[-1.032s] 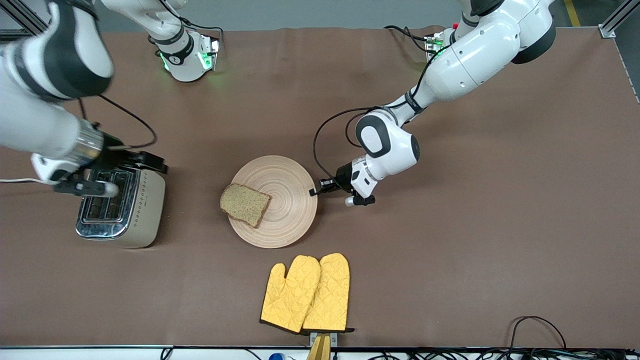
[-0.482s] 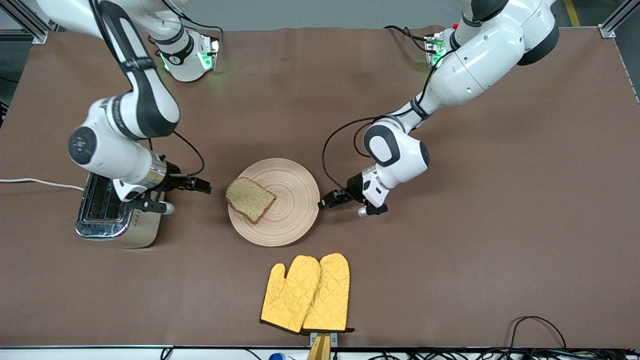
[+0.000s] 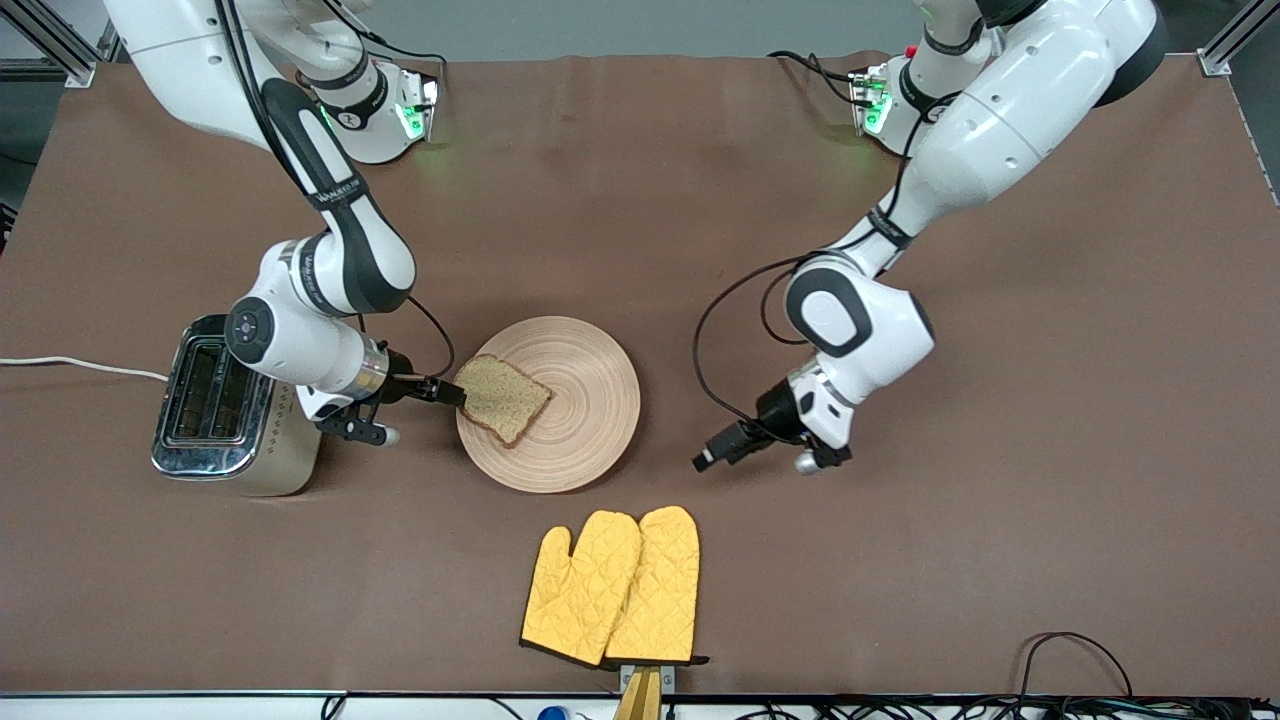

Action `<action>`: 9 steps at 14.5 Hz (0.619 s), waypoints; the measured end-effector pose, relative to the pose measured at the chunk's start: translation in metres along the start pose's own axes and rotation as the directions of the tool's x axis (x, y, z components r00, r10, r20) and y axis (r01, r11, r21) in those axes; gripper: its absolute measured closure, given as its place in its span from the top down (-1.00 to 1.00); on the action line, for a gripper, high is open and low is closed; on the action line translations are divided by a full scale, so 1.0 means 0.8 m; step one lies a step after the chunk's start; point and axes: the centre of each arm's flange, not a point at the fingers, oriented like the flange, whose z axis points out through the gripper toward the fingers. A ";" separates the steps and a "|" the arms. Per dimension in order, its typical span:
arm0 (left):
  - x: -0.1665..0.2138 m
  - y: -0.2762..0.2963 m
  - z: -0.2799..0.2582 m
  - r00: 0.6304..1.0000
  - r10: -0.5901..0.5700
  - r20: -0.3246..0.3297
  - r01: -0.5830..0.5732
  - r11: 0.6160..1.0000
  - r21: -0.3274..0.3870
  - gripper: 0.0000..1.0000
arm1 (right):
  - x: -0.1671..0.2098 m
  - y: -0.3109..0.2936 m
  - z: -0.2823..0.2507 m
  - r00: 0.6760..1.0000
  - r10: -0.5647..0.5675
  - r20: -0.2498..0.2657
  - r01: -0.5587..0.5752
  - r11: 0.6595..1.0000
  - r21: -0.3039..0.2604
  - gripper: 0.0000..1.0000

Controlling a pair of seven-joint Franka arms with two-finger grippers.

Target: Move plate and put bread in toaster

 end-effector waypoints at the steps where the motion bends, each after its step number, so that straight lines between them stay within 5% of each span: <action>1: 0.021 -0.001 -0.010 1.000 0.023 -0.013 -0.023 1.000 -0.005 1.00 | 0.000 0.001 0.003 1.000 0.002 0.004 -0.002 1.000 -0.001 0.78; 5: 0.107 -0.038 -0.051 0.995 0.097 -0.007 -0.097 0.995 -0.007 1.00 | -0.001 0.001 0.008 1.000 0.005 0.010 -0.005 1.000 -0.003 0.38; 9: 0.205 -0.100 -0.117 0.975 0.214 0.056 -0.217 0.975 0.048 1.00 | -0.004 0.002 0.015 1.000 0.008 0.019 -0.008 1.000 -0.007 0.23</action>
